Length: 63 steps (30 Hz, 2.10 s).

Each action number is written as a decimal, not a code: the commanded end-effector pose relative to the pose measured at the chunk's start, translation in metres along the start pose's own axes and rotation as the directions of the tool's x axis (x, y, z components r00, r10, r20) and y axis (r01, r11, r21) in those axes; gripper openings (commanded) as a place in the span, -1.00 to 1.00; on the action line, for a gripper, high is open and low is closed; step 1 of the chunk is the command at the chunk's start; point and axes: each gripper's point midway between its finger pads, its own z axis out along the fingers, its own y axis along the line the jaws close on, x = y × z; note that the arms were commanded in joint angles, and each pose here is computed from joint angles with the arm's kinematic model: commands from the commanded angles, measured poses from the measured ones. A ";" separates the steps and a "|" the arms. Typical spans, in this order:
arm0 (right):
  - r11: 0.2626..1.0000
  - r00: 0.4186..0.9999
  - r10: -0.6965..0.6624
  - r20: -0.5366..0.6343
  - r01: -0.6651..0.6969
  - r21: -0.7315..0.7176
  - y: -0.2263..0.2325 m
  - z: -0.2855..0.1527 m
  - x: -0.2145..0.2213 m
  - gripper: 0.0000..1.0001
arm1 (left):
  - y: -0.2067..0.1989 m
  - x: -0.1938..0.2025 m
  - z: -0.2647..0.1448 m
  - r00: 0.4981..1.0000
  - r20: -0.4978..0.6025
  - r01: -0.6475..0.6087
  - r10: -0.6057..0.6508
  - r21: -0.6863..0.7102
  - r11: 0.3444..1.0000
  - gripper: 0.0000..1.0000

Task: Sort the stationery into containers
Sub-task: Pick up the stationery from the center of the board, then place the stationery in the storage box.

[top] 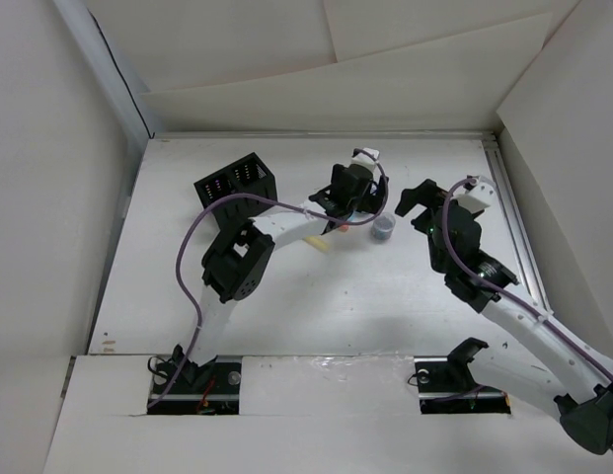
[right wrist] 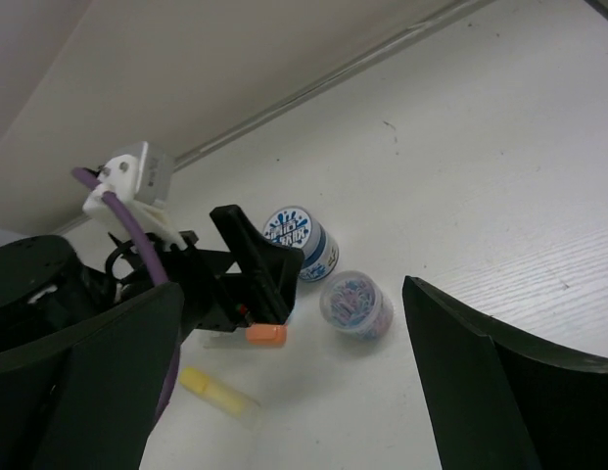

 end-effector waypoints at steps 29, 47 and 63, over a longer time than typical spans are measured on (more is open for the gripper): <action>0.987 0.995 0.090 0.041 -0.083 -0.137 0.015 -0.014 -0.022 1.00 | -0.009 -0.020 0.052 0.997 0.020 -0.073 0.074 -0.043 0.996 -0.07; 0.979 0.992 0.117 0.056 -0.106 -0.173 0.015 -0.024 -0.029 1.00 | 0.064 -0.157 -0.041 0.933 0.318 0.200 -0.169 -0.069 0.977 -0.32; 0.976 0.997 0.082 0.009 -0.078 -0.203 0.025 -0.019 -0.017 1.00 | 0.228 -0.152 -0.145 0.802 0.503 0.527 -0.322 -0.340 0.779 -0.30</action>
